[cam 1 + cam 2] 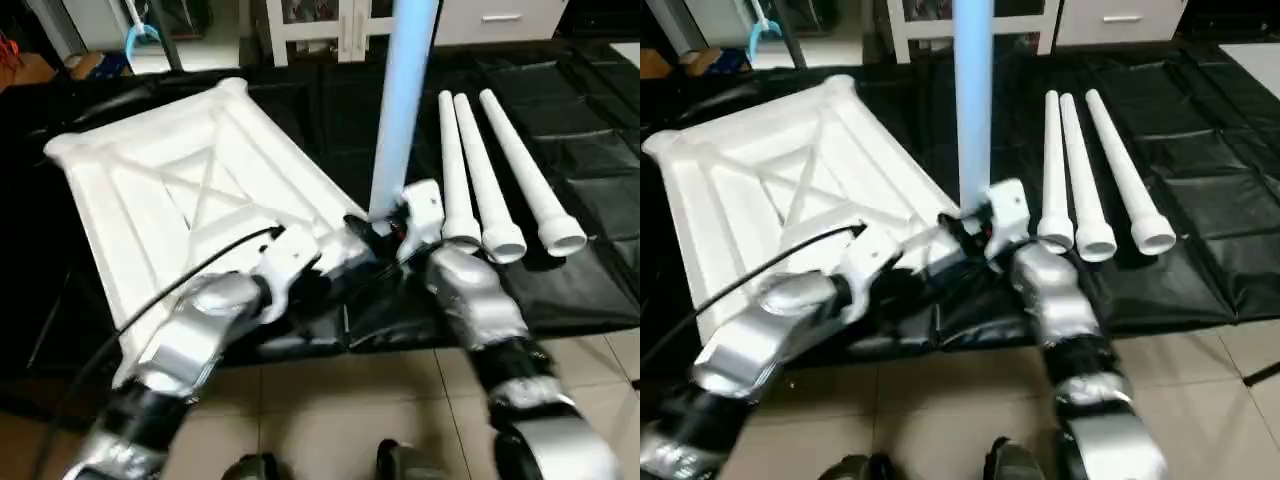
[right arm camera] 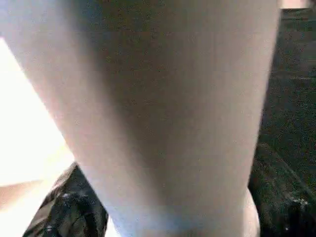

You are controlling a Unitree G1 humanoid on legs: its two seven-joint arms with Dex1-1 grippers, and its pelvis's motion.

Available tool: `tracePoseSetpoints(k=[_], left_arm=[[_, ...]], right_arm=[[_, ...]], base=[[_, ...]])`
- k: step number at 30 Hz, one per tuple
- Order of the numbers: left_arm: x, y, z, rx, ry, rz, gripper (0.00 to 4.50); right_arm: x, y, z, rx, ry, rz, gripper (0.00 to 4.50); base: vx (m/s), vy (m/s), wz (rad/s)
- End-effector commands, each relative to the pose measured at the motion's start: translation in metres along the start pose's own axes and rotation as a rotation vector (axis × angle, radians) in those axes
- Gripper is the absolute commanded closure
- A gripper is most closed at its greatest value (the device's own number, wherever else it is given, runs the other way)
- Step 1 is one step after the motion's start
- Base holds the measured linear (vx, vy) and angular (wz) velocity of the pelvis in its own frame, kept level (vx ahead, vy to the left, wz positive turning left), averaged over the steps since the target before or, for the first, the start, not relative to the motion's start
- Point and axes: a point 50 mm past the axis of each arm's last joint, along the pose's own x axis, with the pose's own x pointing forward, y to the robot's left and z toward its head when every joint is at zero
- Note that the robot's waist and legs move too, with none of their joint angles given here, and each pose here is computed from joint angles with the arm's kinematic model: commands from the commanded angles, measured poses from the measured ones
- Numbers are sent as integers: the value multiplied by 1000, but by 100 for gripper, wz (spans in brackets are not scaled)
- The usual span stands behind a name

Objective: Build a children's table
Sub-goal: Rotate leg to tighten

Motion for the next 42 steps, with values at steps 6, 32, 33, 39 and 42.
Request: tracePoseSetpoints(k=[6, 32, 33, 39, 42], left_arm=[[6, 7, 9, -24, -25, 114, 450], [-35, -2, -22, 82, 0, -269, 450], [-37, -3, -24, 86, 2, -290, 450], [-42, -7, -27, 79, 5, -322, 450], [-42, -6, -27, 78, 7, -321, 450]], right_arm=[[10, 52, -24, 49, 46, 99, 167], [-35, -8, 13, -125, -55, 537, 17], [-38, -11, 14, -147, -43, 558, 17], [-47, -26, 15, -171, -3, 600, 17], [-48, -28, 15, -175, 4, 599, 51]], base=[[0, 0, 0], [0, 0, 0], [0, 0, 0], [0, 0, 0], [0, 0, 0]])
